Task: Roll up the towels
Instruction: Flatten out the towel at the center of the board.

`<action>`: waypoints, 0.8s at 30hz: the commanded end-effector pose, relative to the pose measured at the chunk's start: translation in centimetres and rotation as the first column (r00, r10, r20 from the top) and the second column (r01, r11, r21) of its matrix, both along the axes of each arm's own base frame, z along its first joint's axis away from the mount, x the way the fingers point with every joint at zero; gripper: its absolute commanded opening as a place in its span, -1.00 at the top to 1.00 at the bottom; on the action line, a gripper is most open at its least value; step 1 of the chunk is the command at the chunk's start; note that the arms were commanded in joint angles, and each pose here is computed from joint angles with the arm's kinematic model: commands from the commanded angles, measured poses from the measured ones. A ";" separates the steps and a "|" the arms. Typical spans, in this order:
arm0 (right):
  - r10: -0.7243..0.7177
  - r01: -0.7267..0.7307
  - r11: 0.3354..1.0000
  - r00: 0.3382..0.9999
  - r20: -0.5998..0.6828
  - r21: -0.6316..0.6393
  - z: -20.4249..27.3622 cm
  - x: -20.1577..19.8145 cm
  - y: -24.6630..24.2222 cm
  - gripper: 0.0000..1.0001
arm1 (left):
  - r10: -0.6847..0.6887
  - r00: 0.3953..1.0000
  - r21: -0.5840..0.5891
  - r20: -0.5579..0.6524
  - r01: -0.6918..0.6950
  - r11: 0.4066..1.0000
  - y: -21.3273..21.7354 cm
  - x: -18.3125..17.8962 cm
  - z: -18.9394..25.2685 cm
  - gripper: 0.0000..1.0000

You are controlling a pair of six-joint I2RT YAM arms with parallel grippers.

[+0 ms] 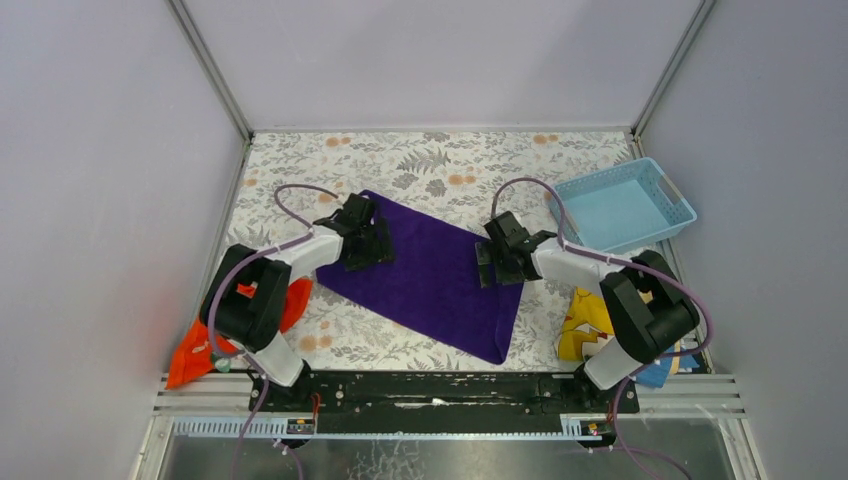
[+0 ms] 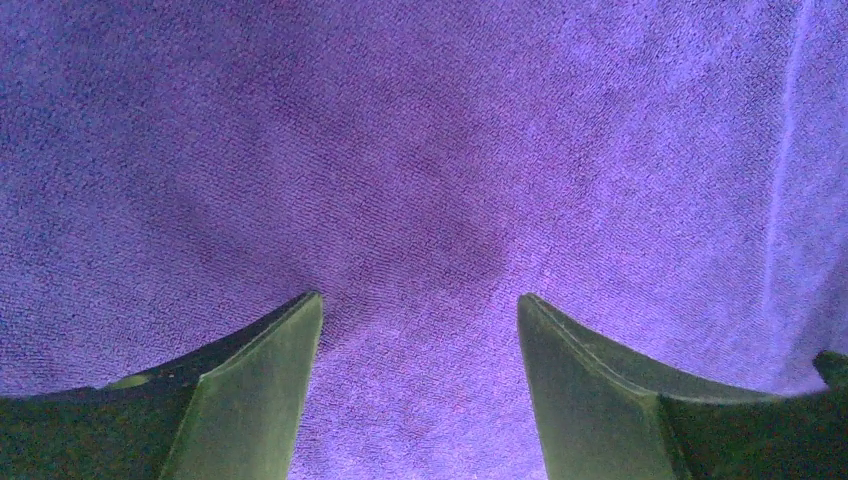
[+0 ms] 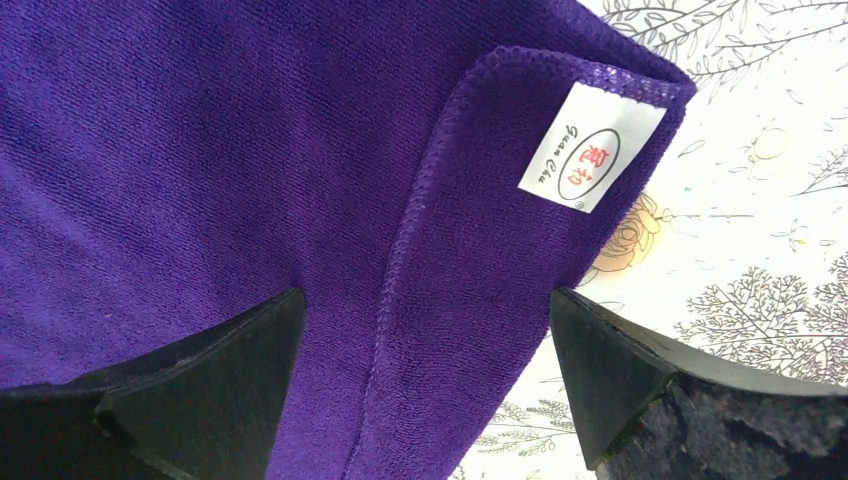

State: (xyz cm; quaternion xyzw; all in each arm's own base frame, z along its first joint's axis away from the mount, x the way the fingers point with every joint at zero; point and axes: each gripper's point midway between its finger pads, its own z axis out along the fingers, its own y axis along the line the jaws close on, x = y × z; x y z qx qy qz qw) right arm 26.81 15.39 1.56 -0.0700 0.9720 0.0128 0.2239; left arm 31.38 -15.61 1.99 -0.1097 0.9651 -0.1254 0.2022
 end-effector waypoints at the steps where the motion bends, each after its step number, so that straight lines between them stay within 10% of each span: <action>1: -0.047 0.050 0.997 0.998 0.041 -0.063 0.6 2.4 -1.3 -0.99 | 0.024 0.994 -0.079 -0.105 -0.033 0.996 -1.1 -3.6 -2.1 -0.41; 14: -0.112 0.116 0.992 0.989 0.093 -0.043 3.2 7.1 -4.5 -0.99 | -0.114 0.993 -0.275 -0.023 0.103 0.956 -11.6 -12.8 3.7 -0.47; 24: 0.005 -0.020 0.995 0.987 0.160 0.093 7.4 6.2 -2.3 -0.99 | -0.001 0.980 -0.138 0.197 0.028 0.990 -4.2 -5.0 10.1 -0.57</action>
